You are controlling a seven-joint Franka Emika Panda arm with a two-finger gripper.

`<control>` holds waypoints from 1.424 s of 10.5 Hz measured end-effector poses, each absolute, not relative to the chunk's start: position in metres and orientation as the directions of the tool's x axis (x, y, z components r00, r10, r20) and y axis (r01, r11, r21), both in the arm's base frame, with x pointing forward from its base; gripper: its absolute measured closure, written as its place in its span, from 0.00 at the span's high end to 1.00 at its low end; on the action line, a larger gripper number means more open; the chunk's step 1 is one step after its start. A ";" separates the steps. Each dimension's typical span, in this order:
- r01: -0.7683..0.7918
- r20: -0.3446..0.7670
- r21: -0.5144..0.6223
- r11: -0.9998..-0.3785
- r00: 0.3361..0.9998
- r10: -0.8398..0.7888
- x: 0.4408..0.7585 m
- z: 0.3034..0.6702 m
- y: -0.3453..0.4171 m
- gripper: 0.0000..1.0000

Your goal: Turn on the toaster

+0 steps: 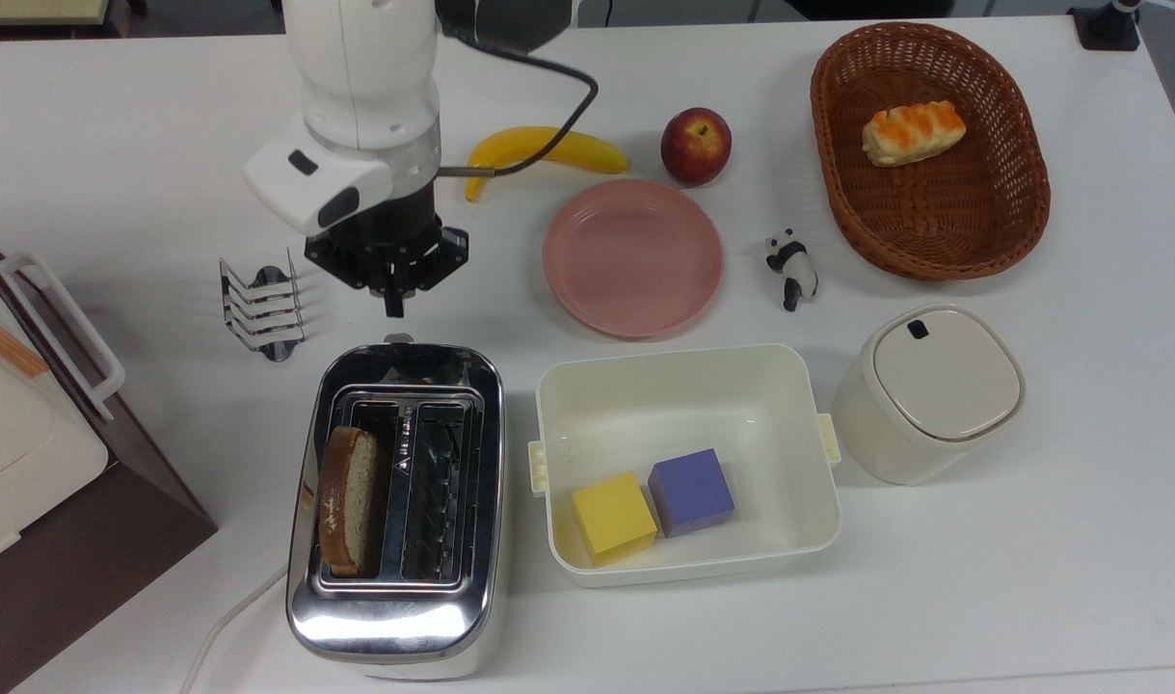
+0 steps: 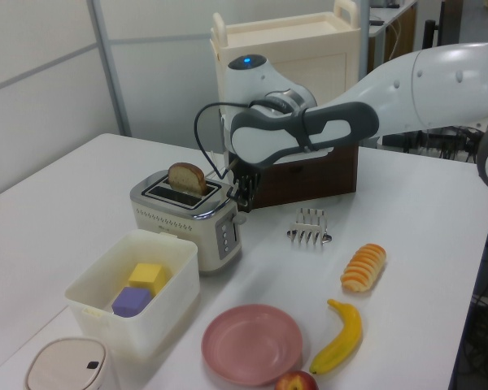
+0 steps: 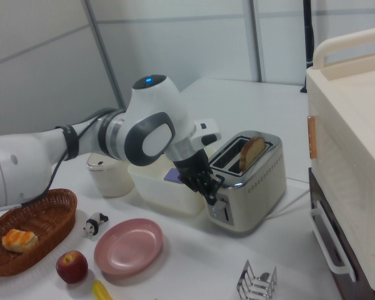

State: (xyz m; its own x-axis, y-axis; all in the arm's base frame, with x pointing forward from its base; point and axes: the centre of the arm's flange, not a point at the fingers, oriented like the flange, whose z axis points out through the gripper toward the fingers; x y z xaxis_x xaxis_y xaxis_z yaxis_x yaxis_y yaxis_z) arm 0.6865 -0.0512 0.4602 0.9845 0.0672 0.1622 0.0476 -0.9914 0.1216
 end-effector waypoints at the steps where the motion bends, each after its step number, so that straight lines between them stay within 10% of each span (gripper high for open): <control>1: 0.051 0.163 0.133 -0.990 0.984 0.073 0.690 0.452 -0.053 0.01; 10: 0.092 0.090 0.174 -0.980 0.990 0.109 0.706 0.382 -0.049 0.01; 15: 0.065 0.131 0.170 -0.983 0.988 0.087 0.685 0.484 -0.051 0.01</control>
State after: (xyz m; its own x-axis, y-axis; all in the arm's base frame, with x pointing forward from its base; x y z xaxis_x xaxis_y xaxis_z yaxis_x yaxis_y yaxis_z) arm 0.6852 -0.0509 0.4840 0.9875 0.0875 0.1311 0.0646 -0.9834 0.1697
